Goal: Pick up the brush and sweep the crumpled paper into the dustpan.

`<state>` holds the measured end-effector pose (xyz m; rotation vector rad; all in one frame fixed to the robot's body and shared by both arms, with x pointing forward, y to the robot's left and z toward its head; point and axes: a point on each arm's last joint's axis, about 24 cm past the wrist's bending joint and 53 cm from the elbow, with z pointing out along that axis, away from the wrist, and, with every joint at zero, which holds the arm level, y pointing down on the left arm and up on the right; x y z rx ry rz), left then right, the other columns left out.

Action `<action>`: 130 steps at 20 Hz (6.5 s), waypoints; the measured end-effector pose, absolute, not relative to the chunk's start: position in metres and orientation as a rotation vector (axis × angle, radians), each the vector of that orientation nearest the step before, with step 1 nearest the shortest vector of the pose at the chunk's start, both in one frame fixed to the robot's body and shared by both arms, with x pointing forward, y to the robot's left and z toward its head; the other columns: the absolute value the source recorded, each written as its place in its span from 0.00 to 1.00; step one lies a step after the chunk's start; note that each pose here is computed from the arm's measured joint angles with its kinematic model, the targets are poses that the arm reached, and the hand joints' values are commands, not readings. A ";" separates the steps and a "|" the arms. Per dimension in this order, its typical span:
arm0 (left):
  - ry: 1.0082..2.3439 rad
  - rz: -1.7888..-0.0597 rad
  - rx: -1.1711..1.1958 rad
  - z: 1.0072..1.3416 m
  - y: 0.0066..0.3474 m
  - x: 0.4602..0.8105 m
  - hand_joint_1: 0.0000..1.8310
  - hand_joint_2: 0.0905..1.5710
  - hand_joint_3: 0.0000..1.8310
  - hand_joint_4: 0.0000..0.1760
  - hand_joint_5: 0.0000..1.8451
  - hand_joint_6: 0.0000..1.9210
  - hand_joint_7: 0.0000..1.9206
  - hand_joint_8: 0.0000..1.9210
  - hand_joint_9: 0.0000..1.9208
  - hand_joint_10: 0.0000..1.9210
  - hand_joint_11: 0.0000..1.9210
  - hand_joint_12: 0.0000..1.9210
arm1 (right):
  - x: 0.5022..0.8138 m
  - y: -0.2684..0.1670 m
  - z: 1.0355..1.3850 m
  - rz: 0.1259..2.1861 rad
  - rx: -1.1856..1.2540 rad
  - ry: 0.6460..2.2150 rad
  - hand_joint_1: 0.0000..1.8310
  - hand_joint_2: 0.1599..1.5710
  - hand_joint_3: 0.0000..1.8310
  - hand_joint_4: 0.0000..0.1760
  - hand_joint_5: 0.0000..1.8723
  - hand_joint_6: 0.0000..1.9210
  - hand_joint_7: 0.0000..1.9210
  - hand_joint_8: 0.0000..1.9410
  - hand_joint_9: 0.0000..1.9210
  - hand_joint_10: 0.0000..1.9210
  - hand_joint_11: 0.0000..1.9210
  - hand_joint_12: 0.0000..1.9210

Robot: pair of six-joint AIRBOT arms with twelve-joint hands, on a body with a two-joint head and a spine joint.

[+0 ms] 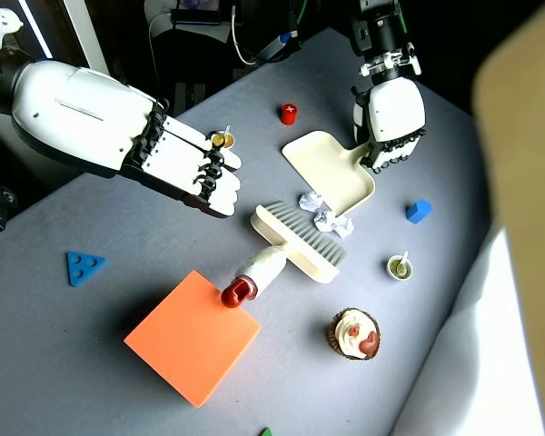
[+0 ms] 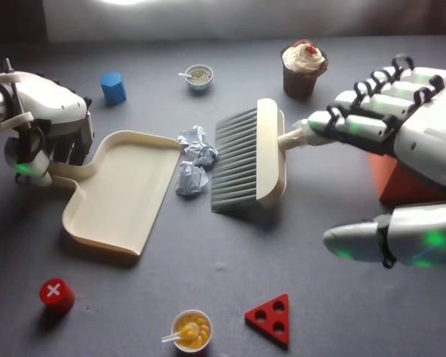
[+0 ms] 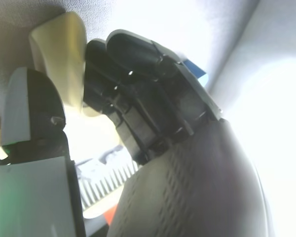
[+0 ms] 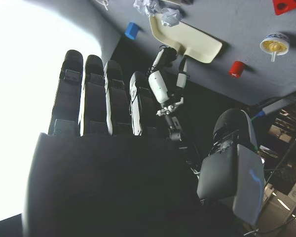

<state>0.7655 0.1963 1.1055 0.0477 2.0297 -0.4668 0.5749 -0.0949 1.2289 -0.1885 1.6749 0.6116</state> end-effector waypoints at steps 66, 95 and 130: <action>1.851 -0.405 0.129 1.153 0.186 0.822 0.76 0.65 0.00 0.00 0.55 0.45 0.63 0.24 0.54 0.55 0.47 0.43 | 0.695 -0.078 1.172 0.002 0.041 1.314 0.64 0.56 0.00 0.00 0.07 0.00 0.06 0.00 0.09 0.00 0.12 0.01; 1.810 -0.393 0.166 1.160 0.185 0.827 0.76 0.66 0.00 0.00 0.54 0.47 0.59 0.33 0.51 0.58 0.43 0.45 | 0.714 -0.072 1.159 0.053 0.078 1.284 0.64 0.63 0.00 0.00 0.54 0.74 0.53 1.00 0.59 1.00 0.65 1.00; 1.806 -0.393 0.159 1.165 0.186 0.827 0.76 0.66 0.00 0.00 0.53 0.48 0.59 0.33 0.52 0.58 0.43 0.46 | 0.684 -0.042 1.231 -0.138 -0.338 1.275 0.86 0.76 0.00 1.00 0.48 1.00 0.56 1.00 0.66 1.00 0.74 1.00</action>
